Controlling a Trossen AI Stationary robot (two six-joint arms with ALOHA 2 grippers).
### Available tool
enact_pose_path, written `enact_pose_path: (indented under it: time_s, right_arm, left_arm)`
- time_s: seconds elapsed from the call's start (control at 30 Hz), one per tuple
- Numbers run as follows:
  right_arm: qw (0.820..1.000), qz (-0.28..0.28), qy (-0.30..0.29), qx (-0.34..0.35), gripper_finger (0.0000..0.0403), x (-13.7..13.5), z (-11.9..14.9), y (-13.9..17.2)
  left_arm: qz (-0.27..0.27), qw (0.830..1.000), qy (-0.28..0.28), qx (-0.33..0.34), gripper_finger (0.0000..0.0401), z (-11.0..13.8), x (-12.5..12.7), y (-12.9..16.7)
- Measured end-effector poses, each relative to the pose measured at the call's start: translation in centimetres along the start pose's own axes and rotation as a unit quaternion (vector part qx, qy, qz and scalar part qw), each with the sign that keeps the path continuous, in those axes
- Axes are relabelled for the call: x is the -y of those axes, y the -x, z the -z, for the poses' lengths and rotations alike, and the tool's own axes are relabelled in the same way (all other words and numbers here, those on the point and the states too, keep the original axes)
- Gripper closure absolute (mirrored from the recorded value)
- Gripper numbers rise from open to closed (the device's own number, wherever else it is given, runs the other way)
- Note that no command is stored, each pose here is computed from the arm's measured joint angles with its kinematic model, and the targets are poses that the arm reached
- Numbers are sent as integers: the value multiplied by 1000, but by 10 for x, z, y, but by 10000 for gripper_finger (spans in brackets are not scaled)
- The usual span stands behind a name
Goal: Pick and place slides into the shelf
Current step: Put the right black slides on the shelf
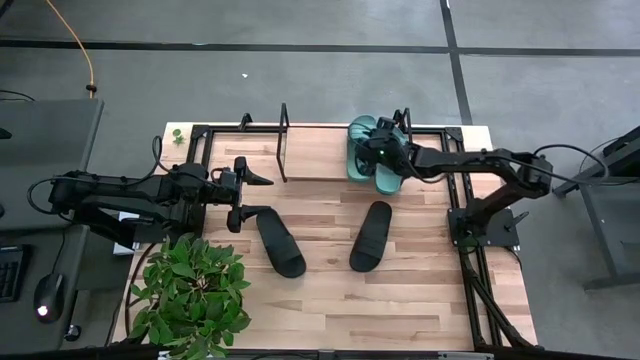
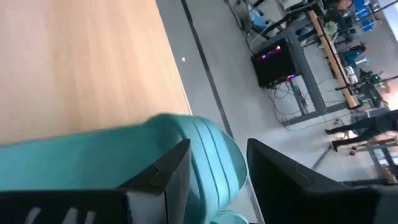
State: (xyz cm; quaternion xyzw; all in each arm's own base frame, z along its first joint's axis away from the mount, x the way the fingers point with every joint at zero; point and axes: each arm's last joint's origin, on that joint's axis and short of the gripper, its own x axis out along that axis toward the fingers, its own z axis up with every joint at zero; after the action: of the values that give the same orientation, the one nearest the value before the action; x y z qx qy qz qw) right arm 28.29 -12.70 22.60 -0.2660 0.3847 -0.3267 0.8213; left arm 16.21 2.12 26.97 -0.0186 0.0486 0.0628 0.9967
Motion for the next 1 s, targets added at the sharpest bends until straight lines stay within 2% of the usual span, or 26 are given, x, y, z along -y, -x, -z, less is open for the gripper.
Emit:
enact_pose_path:
  time_s: [0.3, 0.6, 0.87, 1.0]
  right_arm:
    - [995, -38, -44, 86, 256, 3, -20, 40]
    - [988, -71, -34, 133, 256, -14, -34, 69]
    - [978, -121, -103, 136, 256, -20, -34, 90]
    - [965, -174, -142, 138, 256, -21, -33, 99]
  left_arm:
    - [0, 1000, 4, 1, 89, 0, 0, 0]
    - [0, 1000, 5, 3, 89, -1, 0, 0]
    - [0, 1000, 13, -8, 89, -8, 0, 1]
    - [0, 1000, 14, -9, 89, -8, 0, 2]
